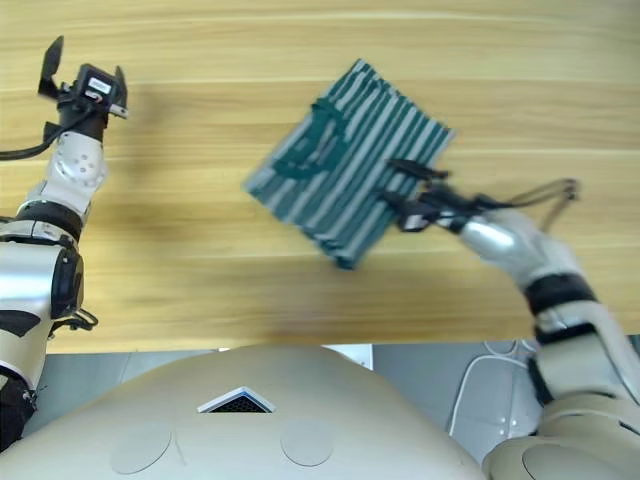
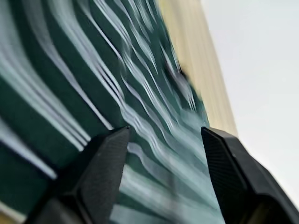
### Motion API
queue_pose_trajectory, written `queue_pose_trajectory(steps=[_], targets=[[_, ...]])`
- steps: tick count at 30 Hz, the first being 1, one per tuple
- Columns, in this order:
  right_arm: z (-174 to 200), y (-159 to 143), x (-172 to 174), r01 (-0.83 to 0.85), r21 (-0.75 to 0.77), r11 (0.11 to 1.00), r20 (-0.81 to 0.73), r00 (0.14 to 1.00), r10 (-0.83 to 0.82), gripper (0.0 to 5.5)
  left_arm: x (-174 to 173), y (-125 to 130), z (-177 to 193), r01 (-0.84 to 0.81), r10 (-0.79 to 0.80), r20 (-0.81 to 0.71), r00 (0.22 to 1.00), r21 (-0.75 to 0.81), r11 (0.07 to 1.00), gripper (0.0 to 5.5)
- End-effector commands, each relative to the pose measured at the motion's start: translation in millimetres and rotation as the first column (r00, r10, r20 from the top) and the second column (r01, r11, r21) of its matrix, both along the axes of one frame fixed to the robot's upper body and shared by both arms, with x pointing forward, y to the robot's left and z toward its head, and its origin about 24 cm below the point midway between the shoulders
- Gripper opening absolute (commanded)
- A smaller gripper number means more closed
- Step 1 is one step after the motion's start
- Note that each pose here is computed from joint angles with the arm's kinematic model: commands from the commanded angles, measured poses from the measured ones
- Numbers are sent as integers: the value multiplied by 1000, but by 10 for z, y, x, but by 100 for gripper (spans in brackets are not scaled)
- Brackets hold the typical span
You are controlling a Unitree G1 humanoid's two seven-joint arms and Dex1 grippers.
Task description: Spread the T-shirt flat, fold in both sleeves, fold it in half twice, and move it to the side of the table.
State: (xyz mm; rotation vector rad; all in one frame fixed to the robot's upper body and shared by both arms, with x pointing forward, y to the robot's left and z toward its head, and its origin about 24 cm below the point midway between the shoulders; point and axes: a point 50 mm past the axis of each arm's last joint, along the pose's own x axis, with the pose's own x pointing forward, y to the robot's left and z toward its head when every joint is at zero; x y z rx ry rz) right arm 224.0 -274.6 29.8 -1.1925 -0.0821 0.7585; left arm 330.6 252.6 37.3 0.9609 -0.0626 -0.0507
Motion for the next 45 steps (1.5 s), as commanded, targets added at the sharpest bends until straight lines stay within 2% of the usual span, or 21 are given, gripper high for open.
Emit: queue_pose_trajectory(steps=[1, 3, 5, 7, 10, 12, 14, 18, 20, 23, 24, 27, 32, 35, 38, 41, 45], targets=[[325, 404, 190, -60, 293, 954, 179, 984, 7, 283, 119, -465, 136, 264, -269, 48, 962, 96, 960, 413], [503, 518, 275, -70, 484, 872, 240, 969, -55, 283, 72, -800, 106, 473, -480, 12, 877, 150, 868, 413], [594, 589, 368, -48, 634, 772, 243, 960, -139, 283, -91, -1269, 1, 730, -729, -78, 680, 167, 663, 413], [614, 595, 463, -1, 692, 722, 224, 951, -214, 283, -213, -1616, -40, 848, -843, -113, 525, 149, 508, 413], [691, 474, 609, 94, 748, 657, 210, 905, -369, 283, -320, -2067, -42, 918, -912, -112, 394, 100, 385, 413], [818, 358, 733, 143, 798, 585, 205, 848, -488, 283, -395, -2321, -22, 944, -940, -95, 329, 57, 325, 413], [892, 293, 832, 180, 820, 543, 192, 807, -559, 283, -435, -2496, 34, 955, -953, -58, 297, 19, 296, 413], [852, 305, 945, 245, 789, 563, 178, 787, -591, 283, -463, -2746, 93, 955, -955, -32, 295, 1, 295, 413], [838, 336, 958, 248, 770, 587, 188, 792, -581, 283, -446, -2709, 17, 951, -946, -104, 307, 15, 307, 413], [833, 412, 1004, 245, 748, 617, 196, 806, -558, 283, -525, -2532, -248, 962, -922, -290, 258, -13, 273, 413], [836, 467, 1032, 238, 740, 630, 200, 816, -543, 283, -552, -2404, -383, 961, -891, -376, 254, -5, 276, 413], [829, 589, 1074, 217, 719, 661, 204, 843, -499, 283, -549, -1915, -697, 936, -743, -595, 307, 47, 349, 413], [778, 662, 1092, 220, 684, 696, 205, 857, -472, 283, -698, -1266, -939, 891, -615, -720, 320, 8, 454, 413], [677, 721, 1054, 223, 644, 732, 203, 872, -445, 283, -716, -943, -942, 852, -572, -717, 399, 60, 520, 413], [429, 804, 928, 232, 548, 804, 195, 899, -392, 283, -891, -690, -927, 806, -618, -634, 464, 14, 591, 413], [169, 944, 734, 154, 406, 901, 197, 948, -252, 283, -1229, -740, -913, 792, -731, -476, 488, -110, 600, 413], [81, 1028, 446, -48, 302, 952, 154, 988, 1, 283, -1305, -1016, -631, 730, -753, -236, 614, -192, 656, 413]])
